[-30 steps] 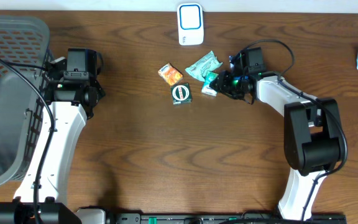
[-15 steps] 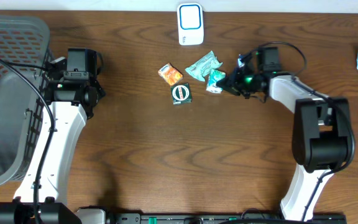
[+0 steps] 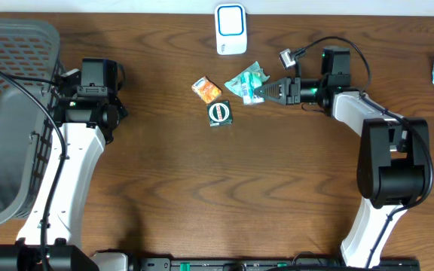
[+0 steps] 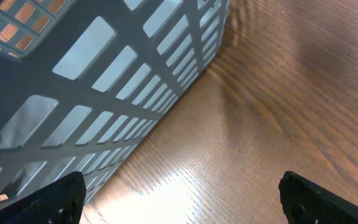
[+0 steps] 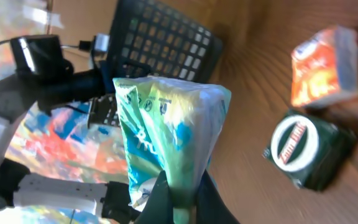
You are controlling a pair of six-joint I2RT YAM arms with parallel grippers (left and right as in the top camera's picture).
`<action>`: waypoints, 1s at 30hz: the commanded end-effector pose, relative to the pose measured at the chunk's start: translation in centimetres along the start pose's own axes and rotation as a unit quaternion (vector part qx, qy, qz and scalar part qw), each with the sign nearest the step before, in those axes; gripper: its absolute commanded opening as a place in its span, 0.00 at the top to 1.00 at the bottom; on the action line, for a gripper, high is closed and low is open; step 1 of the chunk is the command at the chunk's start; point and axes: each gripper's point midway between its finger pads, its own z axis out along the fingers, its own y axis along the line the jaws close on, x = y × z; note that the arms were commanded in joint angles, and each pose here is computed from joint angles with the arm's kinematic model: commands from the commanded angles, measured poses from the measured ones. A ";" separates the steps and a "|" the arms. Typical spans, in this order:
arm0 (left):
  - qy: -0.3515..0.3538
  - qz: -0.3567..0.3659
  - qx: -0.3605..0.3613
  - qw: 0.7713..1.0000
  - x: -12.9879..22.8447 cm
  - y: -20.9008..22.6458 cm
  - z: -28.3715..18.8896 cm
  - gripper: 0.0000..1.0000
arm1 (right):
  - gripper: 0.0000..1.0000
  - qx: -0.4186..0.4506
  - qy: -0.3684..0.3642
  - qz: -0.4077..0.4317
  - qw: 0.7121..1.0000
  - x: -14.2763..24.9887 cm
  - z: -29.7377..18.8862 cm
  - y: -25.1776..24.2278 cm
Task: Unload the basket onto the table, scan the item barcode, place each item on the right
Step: 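Reach the right gripper to the mint-green wipes pack and grasp it, then hold the mint-green wipes pack up under the scanner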
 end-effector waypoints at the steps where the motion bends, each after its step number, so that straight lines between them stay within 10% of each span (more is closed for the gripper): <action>1: -0.002 0.008 -0.014 1.000 0.0 0.5 0.3 0.02 | 0.99 -0.038 0.027 -0.005 0.999 0.3 1.3 1.7; 21: -0.002 0.008 -0.014 1.000 0.0 0.5 0.3 0.02 | 0.99 0.018 -0.011 0.010 1.000 -2.3 4.1 1.1; 30: -0.002 0.008 -0.014 1.000 0.0 0.5 0.2 0.02 | 0.98 0.363 -0.066 0.003 0.929 -3.7 2.2 -7.2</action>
